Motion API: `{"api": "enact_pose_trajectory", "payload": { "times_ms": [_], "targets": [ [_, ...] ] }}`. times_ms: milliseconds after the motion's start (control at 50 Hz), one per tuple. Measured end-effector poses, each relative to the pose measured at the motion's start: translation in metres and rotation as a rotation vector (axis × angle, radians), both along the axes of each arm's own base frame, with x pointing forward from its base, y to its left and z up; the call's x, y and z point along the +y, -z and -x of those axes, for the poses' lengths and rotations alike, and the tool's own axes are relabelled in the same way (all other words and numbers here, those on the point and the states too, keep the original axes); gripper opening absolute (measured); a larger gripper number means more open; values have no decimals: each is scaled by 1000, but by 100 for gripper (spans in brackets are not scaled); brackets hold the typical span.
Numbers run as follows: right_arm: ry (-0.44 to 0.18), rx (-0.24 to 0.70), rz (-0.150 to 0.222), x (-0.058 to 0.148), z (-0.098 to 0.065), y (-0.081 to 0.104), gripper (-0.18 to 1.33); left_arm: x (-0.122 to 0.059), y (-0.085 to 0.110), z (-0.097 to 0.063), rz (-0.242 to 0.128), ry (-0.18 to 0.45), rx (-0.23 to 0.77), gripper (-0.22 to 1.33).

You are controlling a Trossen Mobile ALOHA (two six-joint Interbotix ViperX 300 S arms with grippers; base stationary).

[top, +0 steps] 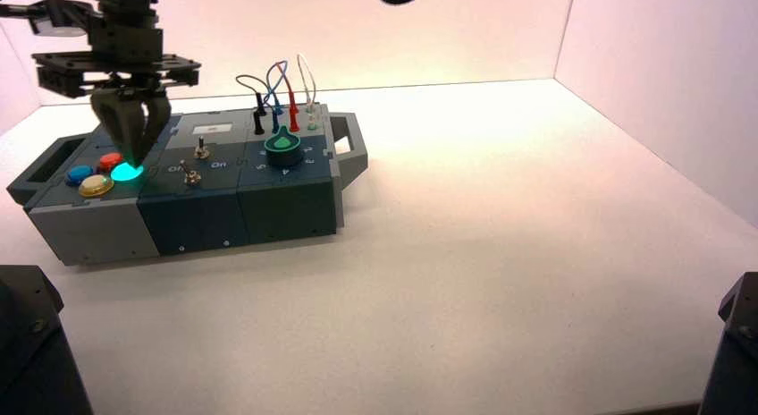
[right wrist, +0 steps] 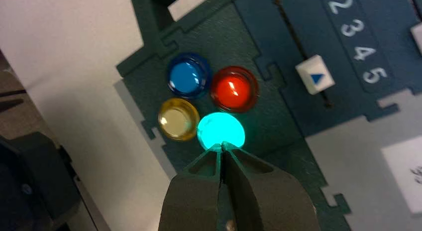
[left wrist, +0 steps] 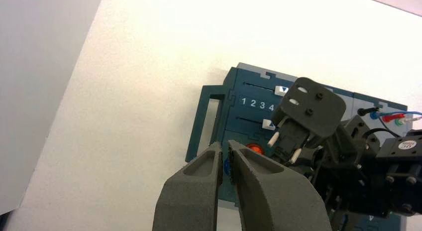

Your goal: Push the green button with the right gripper.

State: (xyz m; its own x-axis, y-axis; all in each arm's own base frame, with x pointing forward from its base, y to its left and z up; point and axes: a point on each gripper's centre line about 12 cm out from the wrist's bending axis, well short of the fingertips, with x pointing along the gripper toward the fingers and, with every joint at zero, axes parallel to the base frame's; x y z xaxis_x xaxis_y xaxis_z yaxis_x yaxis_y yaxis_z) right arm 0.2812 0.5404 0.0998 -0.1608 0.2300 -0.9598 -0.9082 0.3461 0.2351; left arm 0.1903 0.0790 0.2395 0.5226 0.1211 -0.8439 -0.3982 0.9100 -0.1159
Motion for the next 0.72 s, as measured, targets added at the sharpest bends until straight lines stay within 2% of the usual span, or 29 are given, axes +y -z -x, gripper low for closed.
{"api": "enact_pose_trajectory", "payload": {
  "times_ms": [100, 280, 520, 720],
  "targets": [
    [6, -11, 2, -4, -5, -7, -14, -2, 2, 1, 7, 2, 1, 11],
    [7, -29, -18, -6, -7, -26, -14, -8, 6, 2, 15, 21, 7, 11],
    [3, -36, -18, -6, -5, -31, -14, -16, 7, 2, 20, 47, 5, 11],
    [6, -58, -15, -11, -8, -44, -14, -18, 8, 2, 21, 58, 5, 11]
  ]
}}
